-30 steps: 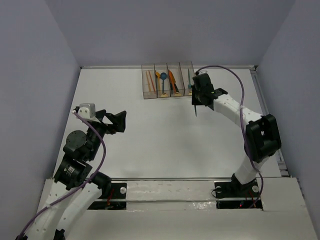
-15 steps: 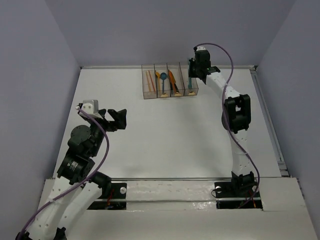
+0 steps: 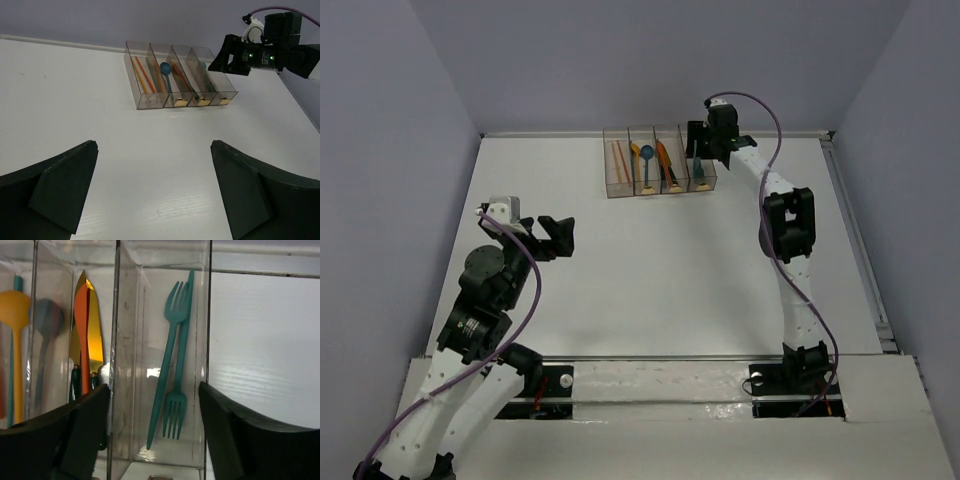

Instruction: Sort the eating utensils into containers

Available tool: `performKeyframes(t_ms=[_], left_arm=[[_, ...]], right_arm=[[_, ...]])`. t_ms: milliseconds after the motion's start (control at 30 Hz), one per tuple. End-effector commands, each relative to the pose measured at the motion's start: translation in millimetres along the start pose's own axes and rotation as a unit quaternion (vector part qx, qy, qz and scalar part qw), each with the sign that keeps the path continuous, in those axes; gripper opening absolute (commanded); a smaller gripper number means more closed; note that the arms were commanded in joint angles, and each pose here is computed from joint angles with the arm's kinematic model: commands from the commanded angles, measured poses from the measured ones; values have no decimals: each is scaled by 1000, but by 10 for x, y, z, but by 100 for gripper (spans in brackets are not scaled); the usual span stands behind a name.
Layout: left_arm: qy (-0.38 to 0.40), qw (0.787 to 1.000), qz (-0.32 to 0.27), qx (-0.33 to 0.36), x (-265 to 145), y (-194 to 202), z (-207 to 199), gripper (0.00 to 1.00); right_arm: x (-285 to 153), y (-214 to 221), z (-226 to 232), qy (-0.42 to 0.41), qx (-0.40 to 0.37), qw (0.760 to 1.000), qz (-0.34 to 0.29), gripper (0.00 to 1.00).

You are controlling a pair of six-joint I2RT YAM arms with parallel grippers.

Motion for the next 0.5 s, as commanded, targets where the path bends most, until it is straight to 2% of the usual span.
performKeyframes(t_ms=[0, 133, 167, 200, 233, 267, 300, 333, 400, 433, 467], left_arm=[[11, 1000, -13, 1, 41, -40, -23, 99], [2, 1000, -18, 1, 44, -54, 6, 99], [1, 1000, -17, 1, 42, -50, 11, 99], [-2, 1000, -19, 1, 39, -52, 15, 99], [-7, 1000, -22, 0, 34, -60, 23, 99], [-7, 1000, -22, 0, 34, -60, 23, 99], [-6, 1000, -22, 1, 36, -56, 23, 99], [-4, 1000, -21, 1, 37, -58, 18, 99], [1, 1000, -15, 5, 53, -46, 10, 99], [5, 1000, -15, 5, 49, -55, 3, 99], [7, 1000, -12, 5, 51, -55, -3, 99]], right_arm=[[-407, -447, 91, -32, -3, 998, -59, 85], [-788, -709, 149, -56, 16, 994, -97, 90], [-1079, -907, 156, -55, 23, 990, -129, 93], [-1128, -768, 140, -49, 32, 992, -116, 100], [-1557, -1031, 158, -58, 39, 981, -183, 100], [-1720, -1018, 163, -65, 43, 977, -199, 100], [-1897, -989, 172, -76, 45, 973, -214, 100], [-1903, -655, 169, -85, 57, 977, -186, 100], [-2406, -473, 207, -130, 69, 961, -235, 100], [-2713, -607, 211, -135, 66, 951, -270, 100], [-2703, -195, 204, -145, 80, 957, -237, 100]])
Point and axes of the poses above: each gripper's point midway between its finger pads, its own x axis out along the fingers, its own z axis along the line the jaws close on, y = z × x, the point moved 10 cm from there along -x, back along the fingers, and after that the axes turned 6 degrees about -x, right-handed, at the moved point
